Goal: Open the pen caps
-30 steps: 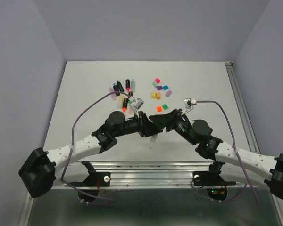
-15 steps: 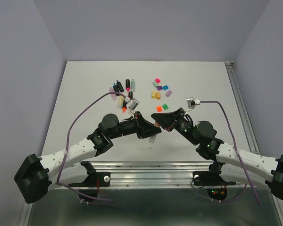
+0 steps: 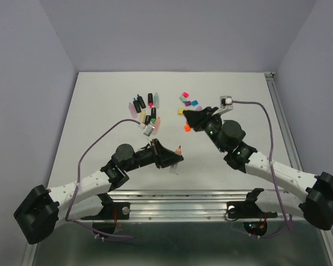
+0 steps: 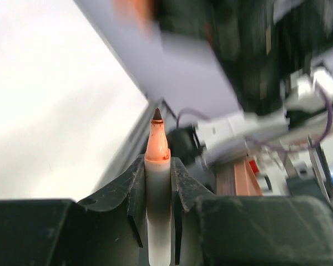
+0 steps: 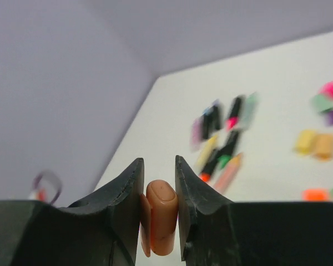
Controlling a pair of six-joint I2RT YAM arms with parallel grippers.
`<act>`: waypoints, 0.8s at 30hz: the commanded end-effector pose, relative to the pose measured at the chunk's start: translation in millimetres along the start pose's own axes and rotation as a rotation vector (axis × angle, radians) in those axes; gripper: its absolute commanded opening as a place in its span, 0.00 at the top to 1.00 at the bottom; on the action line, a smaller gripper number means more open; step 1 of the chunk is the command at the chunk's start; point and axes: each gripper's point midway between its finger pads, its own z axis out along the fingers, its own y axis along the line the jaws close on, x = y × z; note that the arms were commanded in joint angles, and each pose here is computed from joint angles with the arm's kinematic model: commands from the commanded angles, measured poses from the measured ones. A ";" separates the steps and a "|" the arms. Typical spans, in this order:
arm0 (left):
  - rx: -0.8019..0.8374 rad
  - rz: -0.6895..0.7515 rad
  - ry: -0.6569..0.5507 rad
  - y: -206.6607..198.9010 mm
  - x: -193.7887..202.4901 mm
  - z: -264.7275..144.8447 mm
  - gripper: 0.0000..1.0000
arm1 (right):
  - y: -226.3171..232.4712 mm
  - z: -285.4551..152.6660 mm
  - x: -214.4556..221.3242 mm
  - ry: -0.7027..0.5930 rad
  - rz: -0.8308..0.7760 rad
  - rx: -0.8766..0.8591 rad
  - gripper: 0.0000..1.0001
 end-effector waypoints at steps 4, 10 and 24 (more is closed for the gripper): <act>0.135 -0.052 0.128 -25.2 37.3 -26.3 1.00 | -122.5 29.9 -124.1 -0.333 -0.106 0.410 0.99; -0.073 -0.017 0.103 13.3 31.8 -17.2 1.00 | -162.9 56.6 -90.6 -0.142 -0.106 0.425 0.99; -1.018 0.097 0.093 210.6 -57.5 -27.1 1.00 | -285.2 53.0 8.4 0.057 -0.150 0.770 0.98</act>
